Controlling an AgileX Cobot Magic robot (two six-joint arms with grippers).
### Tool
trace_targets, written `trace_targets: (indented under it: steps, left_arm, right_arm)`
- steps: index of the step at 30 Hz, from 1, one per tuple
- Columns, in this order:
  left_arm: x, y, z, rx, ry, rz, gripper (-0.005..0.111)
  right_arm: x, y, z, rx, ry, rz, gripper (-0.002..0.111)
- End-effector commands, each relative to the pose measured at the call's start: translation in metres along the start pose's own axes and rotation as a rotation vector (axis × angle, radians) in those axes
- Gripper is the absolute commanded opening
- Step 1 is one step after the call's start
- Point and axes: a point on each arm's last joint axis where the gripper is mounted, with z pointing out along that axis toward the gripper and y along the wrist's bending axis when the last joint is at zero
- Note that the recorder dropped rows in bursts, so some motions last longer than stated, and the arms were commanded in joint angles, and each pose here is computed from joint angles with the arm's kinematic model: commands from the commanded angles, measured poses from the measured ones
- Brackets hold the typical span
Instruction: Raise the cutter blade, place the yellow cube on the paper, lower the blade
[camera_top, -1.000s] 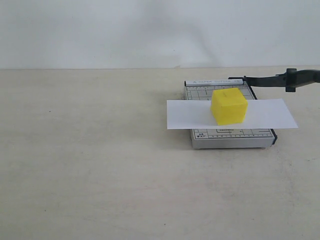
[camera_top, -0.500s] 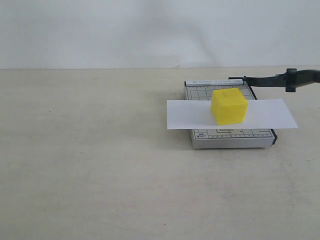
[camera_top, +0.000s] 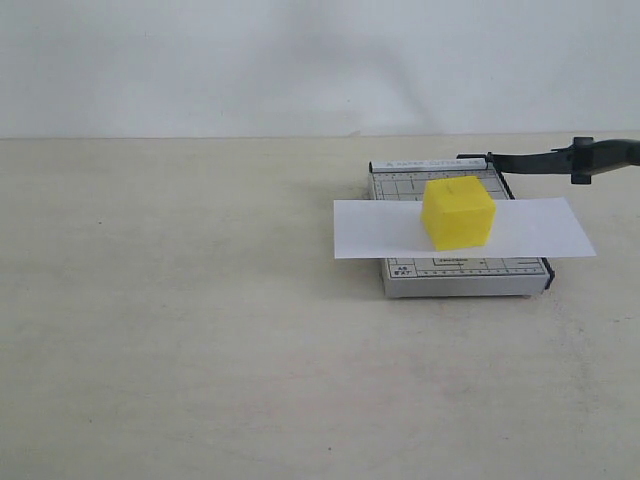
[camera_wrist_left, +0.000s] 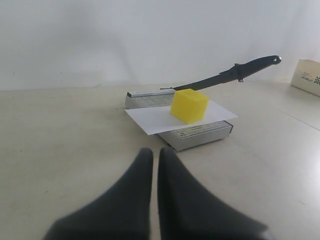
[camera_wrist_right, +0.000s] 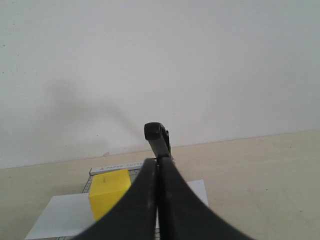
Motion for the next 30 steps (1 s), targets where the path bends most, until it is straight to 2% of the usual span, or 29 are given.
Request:
trace_targets:
  steps: [1,11,18,23,30]
  left_arm:
    - [0.000,0.001,0.000,-0.012,-0.008,-0.018,0.004]
    - [0.006,0.001,0.000,-0.011,0.059,-0.006,0.004]
    - [0.006,0.001,0.000,-0.016,0.058,-0.006,0.004]
    - [0.005,0.007,0.000,-0.108,0.040,-0.016,0.004]
    - [0.003,0.018,-0.002,-0.308,0.000,-0.039,0.004]
  right_arm:
    - [0.001,0.000,-0.001,0.000,-0.002,-0.009,0.000]
    - [0.001,0.000,-0.001,0.000,-0.002,-0.009,0.000]
    - [0.001,0.000,-0.001,0.000,-0.002,-0.009,0.000]
    - [0.001,0.000,-0.001,0.000,-0.002,-0.009,0.000]
    - [0.001,0.000,-0.001,0.000,-0.002,-0.009,0.000]
